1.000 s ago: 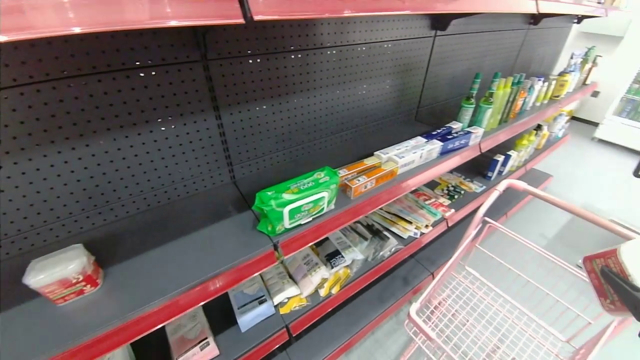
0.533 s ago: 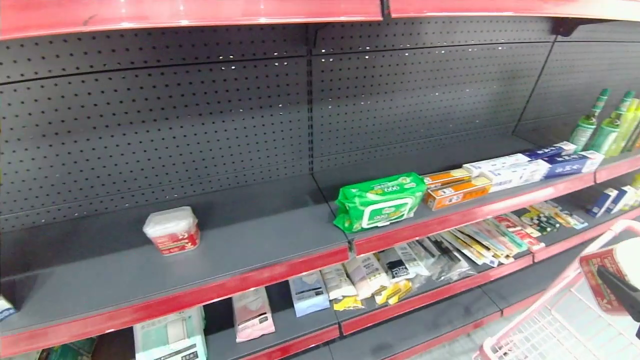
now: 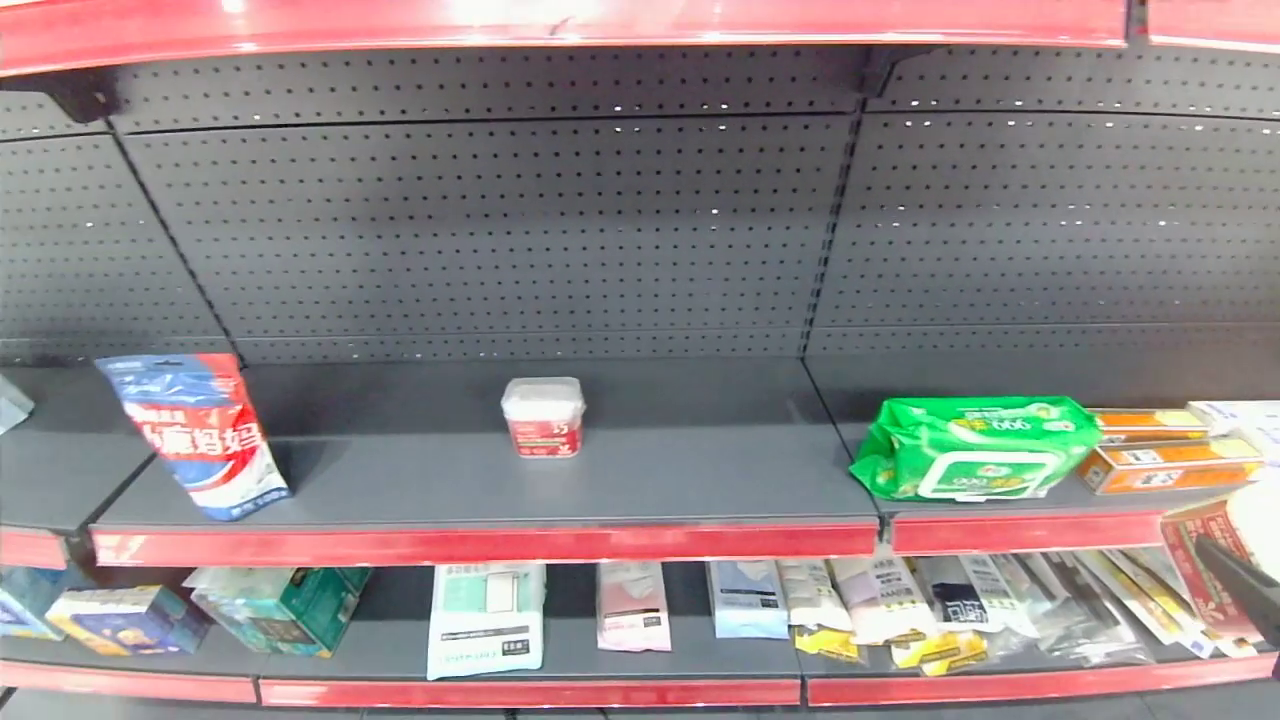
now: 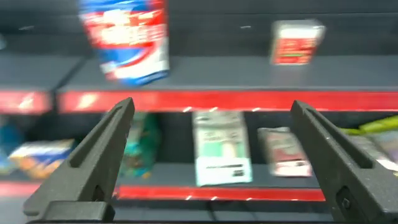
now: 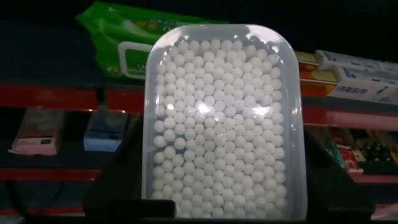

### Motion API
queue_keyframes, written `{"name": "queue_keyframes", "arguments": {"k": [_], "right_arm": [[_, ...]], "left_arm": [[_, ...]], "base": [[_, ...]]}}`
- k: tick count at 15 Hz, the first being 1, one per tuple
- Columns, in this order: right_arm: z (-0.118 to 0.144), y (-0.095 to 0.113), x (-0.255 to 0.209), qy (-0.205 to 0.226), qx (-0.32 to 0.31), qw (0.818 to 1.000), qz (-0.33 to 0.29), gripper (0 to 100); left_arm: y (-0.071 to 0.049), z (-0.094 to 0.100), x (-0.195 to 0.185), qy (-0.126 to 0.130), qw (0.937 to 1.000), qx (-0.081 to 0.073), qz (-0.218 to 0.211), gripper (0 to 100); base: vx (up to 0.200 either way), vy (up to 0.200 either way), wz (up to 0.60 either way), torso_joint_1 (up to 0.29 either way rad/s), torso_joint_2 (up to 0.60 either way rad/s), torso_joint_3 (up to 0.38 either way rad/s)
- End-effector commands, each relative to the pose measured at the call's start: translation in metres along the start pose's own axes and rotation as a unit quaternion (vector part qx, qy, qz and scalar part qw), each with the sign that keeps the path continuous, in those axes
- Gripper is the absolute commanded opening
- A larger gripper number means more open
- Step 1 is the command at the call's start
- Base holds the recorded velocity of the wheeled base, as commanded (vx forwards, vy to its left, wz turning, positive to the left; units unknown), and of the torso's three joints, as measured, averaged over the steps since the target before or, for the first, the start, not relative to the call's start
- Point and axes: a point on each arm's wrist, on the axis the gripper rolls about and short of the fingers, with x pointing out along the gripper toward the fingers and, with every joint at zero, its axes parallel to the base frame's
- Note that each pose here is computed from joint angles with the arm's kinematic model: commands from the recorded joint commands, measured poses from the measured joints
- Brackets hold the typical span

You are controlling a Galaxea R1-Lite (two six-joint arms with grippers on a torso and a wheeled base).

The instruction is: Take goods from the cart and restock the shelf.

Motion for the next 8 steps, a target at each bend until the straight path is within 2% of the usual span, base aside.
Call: {"name": "queue_keyframes", "arguments": {"k": [1, 5, 8], "right_arm": [[-0.001, 0.000, -0.002, -0.003, -0.002, 1.000, -0.002, 0], [0.005, -0.002, -0.015, -0.048, 0.003, 0.999, -0.015, 0], [0.005, -0.002, -0.035, -0.100, 0.020, 0.995, -0.014, 0]], "left_arm": [[0.000, 0.000, 0.000, 0.000, 1.0000, 0.000, 0.000, 100], [0.000, 0.000, 0.000, 0.000, 1.0000, 0.002, 0.000, 100], [0.000, 0.001, 0.002, 0.011, 0.9999, 0.004, -0.004, 100]], "base": [[0.000, 0.000, 0.00, 0.000, 0.00, 0.000], [0.000, 0.000, 0.00, 0.000, 0.00, 0.000], [0.000, 0.000, 0.00, 0.000, 0.00, 0.000]]}}
